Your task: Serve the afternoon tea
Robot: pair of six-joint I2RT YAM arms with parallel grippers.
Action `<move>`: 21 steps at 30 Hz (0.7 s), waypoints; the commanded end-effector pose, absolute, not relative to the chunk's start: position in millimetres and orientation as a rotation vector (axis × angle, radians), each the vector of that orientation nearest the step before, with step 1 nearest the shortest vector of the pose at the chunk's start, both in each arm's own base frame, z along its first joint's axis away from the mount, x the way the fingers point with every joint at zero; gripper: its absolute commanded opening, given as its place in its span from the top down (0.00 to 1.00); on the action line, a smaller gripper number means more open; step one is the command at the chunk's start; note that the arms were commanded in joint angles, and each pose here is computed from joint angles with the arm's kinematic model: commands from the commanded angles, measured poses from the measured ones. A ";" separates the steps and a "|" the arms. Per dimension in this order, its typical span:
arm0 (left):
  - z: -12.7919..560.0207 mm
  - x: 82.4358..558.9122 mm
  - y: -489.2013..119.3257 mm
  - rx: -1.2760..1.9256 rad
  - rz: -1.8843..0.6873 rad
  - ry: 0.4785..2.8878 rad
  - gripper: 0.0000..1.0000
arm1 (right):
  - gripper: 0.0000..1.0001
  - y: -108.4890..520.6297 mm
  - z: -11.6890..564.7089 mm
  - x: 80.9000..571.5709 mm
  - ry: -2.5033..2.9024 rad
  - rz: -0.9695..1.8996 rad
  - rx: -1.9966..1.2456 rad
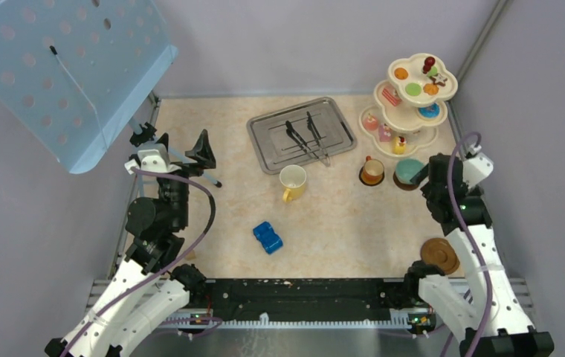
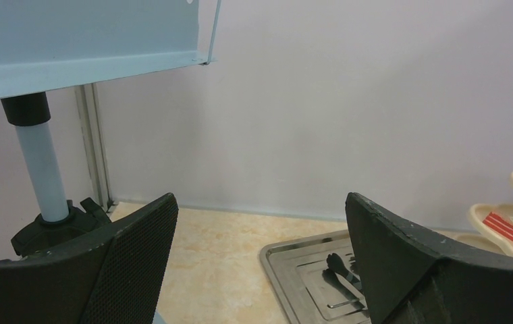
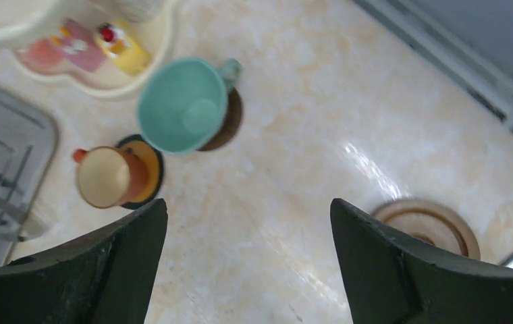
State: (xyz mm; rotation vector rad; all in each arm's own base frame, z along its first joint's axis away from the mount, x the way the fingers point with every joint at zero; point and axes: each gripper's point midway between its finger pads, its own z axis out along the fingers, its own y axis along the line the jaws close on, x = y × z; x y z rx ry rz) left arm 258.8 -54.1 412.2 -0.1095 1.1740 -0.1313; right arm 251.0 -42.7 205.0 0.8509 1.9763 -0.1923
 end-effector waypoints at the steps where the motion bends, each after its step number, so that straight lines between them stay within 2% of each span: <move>1: 424.0 254.6 -56.5 -0.112 -0.175 1.140 0.01 | 0.12 -57.6 139.1 195.2 2.011 -0.262 1.292; 6: 424.6 253.7 -56.3 -0.114 -0.179 1.139 0.01 | 0.12 -82.8 89.7 165.4 1.995 -0.316 1.635; 11: 423.9 253.8 -56.1 -0.114 -0.177 1.141 0.01 | 0.13 -94.8 59.0 158.5 1.978 -0.268 1.847; 21: 419.2 259.3 -57.8 -0.107 -0.158 1.159 0.01 | 0.12 -102.5 9.1 159.2 1.934 -0.261 1.963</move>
